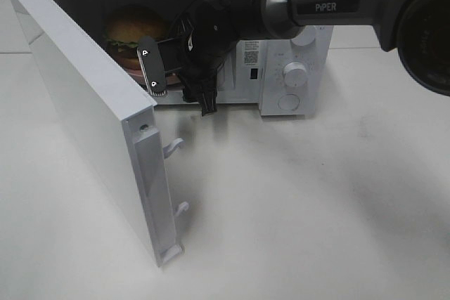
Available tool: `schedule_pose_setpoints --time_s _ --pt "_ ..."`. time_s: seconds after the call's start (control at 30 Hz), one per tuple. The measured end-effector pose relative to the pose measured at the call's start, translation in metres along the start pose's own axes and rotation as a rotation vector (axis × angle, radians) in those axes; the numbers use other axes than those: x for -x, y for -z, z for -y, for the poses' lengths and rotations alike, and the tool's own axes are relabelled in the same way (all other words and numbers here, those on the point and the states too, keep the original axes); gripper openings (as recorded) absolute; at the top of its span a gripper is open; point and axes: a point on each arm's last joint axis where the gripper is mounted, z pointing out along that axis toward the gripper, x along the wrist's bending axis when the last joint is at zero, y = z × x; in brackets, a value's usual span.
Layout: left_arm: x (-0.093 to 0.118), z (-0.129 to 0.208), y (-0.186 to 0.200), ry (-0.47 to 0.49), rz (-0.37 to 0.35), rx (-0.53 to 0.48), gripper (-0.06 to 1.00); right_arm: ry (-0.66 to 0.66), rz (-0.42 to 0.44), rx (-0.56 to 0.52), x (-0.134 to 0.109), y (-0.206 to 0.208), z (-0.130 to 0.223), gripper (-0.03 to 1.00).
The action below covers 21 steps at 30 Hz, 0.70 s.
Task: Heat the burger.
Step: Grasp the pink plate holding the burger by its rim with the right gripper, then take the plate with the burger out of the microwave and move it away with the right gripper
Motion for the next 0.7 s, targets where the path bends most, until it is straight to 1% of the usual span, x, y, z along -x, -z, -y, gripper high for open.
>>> schedule_pose_setpoints --time_s 0.03,0.07,0.1,0.13,0.17,0.2,0.23,0.27,0.3,0.7 --pt "0.0 0.0 0.0 0.0 0.0 0.0 0.99 0.0 0.0 0.0 0.0 0.0 0.0 0.65" --pt "0.0 0.0 0.0 0.0 0.0 0.0 0.99 0.0 -0.004 -0.002 -0.0013 -0.0021 0.0007 0.55" --pt "0.0 0.0 0.0 0.0 0.0 0.0 0.99 0.0 -0.006 -0.002 -0.0019 -0.0029 0.0008 0.48" --pt "0.0 0.0 0.0 0.0 0.0 0.0 0.99 0.0 -0.006 -0.002 -0.0019 -0.0029 0.0008 0.48" --pt "0.0 0.0 0.0 0.0 0.0 0.0 0.99 -0.003 -0.01 -0.002 -0.003 -0.0042 0.0009 0.34" --pt "0.0 0.0 0.0 0.0 0.0 0.0 0.99 -0.003 -0.005 0.0 -0.0023 -0.0041 0.0007 0.25" --pt "0.0 0.0 0.0 0.0 0.0 0.0 0.99 -0.003 -0.005 0.0 -0.0023 -0.0041 0.0007 0.25" --pt "0.0 0.0 0.0 0.0 0.0 0.0 0.99 0.0 -0.003 0.0 -0.002 -0.0039 0.0006 0.12" --pt "0.0 0.0 0.0 0.0 0.0 0.0 0.99 0.001 0.001 0.003 -0.0017 -0.0039 -0.0001 0.09" --pt "0.0 0.0 0.0 0.0 0.0 0.0 0.99 -0.017 -0.004 0.01 -0.0019 -0.0035 -0.0007 0.08"
